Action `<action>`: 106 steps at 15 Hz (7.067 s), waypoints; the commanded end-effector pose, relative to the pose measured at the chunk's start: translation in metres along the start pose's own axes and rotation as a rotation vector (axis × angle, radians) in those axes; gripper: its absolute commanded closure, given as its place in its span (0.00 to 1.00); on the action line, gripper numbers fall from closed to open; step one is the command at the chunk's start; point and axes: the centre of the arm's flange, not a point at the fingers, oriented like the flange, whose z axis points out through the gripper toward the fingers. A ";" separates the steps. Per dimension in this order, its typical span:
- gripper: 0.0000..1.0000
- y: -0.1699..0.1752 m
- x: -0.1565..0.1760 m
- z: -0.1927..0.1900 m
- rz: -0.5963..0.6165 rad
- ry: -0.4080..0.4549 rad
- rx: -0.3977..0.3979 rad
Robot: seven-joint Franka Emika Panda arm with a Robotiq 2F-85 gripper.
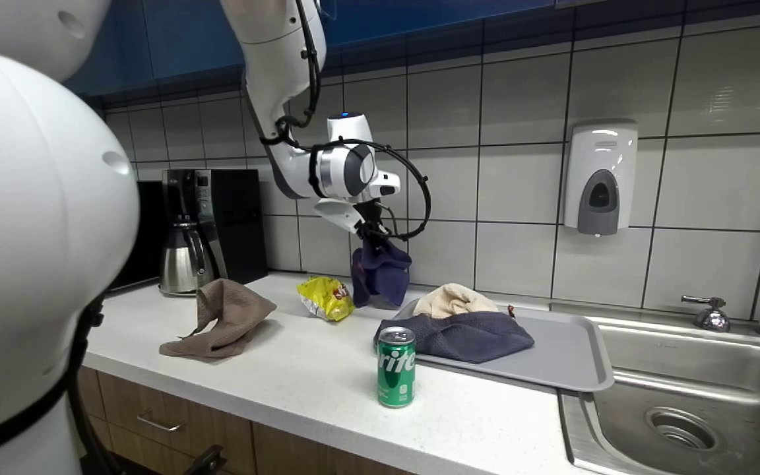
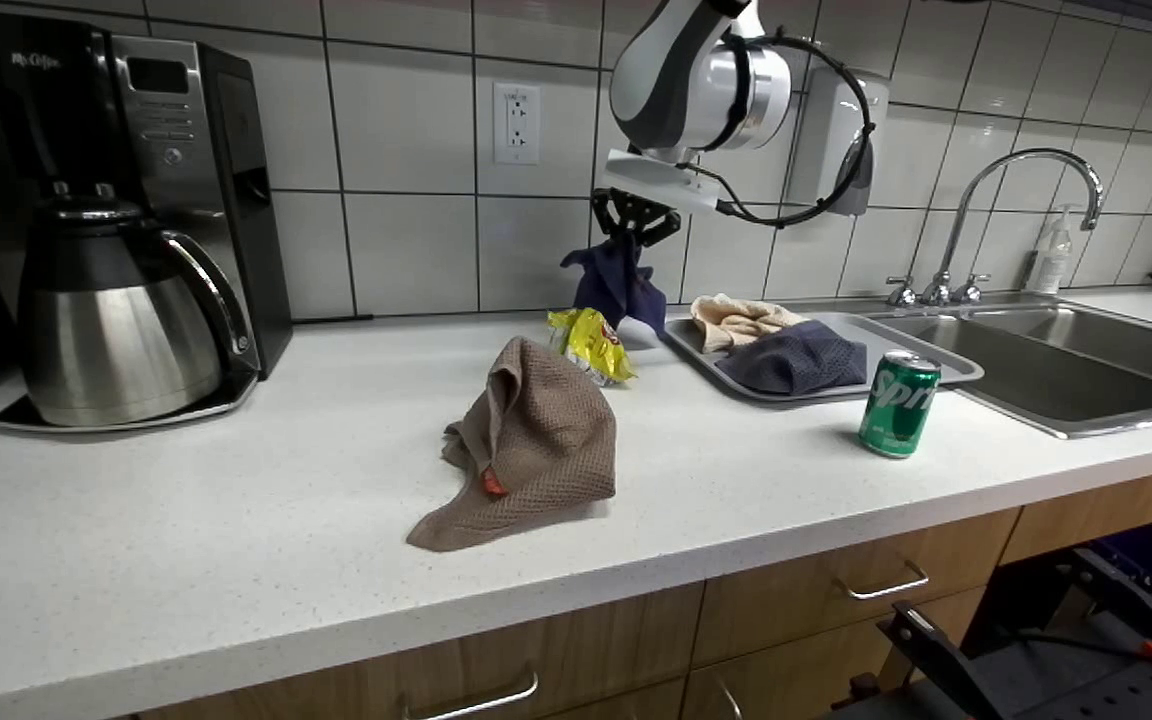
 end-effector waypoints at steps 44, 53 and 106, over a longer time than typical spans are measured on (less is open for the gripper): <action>0.00 0.047 0.020 0.012 0.076 -0.011 -0.063; 0.00 0.099 0.026 0.013 0.138 -0.018 -0.128; 0.51 0.213 0.064 0.100 0.281 -0.112 -0.322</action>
